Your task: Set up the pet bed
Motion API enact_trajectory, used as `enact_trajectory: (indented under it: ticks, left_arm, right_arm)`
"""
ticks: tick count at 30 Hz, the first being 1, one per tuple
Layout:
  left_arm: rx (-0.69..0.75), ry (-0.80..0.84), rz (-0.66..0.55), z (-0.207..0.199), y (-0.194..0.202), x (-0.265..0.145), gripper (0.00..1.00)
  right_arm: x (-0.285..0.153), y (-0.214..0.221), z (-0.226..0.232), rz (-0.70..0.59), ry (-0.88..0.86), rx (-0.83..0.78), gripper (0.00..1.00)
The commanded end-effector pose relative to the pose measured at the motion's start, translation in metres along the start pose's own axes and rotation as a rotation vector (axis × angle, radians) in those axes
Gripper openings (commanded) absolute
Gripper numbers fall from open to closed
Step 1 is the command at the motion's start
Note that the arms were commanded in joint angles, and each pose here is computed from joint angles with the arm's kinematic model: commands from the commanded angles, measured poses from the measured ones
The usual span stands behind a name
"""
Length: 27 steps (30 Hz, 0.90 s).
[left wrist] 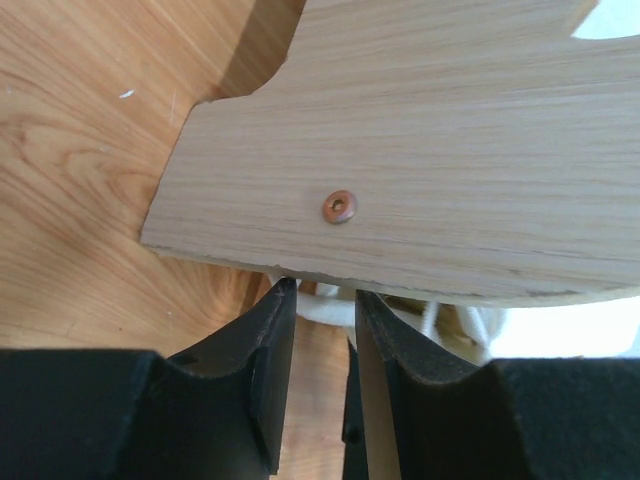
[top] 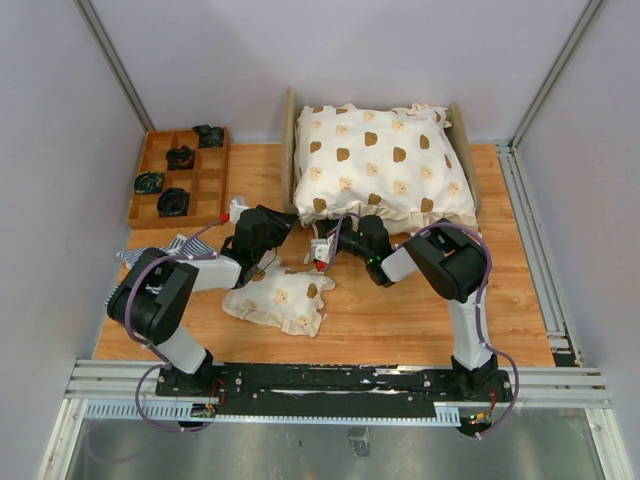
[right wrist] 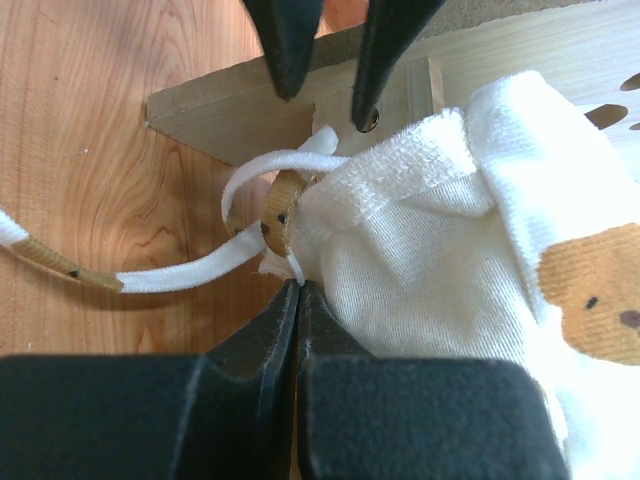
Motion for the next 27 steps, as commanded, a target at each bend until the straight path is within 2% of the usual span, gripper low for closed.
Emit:
enact_trajectory:
  ticks: [1, 8, 23, 27]
  left_arm:
    - [-0.007, 0.052, -0.036, -0.011, -0.001, 0.013, 0.35]
    - [-0.051, 0.069, -0.05, -0.004, 0.002, 0.015, 0.35]
    - [-0.163, 0.232, -0.072, -0.001, 0.002, 0.023, 0.35]
    - [-0.177, 0.274, -0.07, -0.006, 0.002, 0.024, 0.26]
  right_arm:
    - [0.003, 0.008, -0.008, -0.005, 0.036, -0.024, 0.0]
    - [0.002, 0.007, -0.007, -0.007, 0.036, -0.022, 0.0]
    - [0.001, 0.006, -0.008, -0.01, 0.033, -0.024, 0.0]
    - [0.0, 0.006, -0.007, -0.011, 0.032, -0.023, 0.0]
Point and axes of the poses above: each gripper's point midway between its finger pads, its own x axis out along the fingers, its own z axis along the line the jaws close on, y = z × x, the point moved 6 cm from there along -x, back along the fingers, and after that the axes turned 12 degrees about -x, right-handed, at the moved point
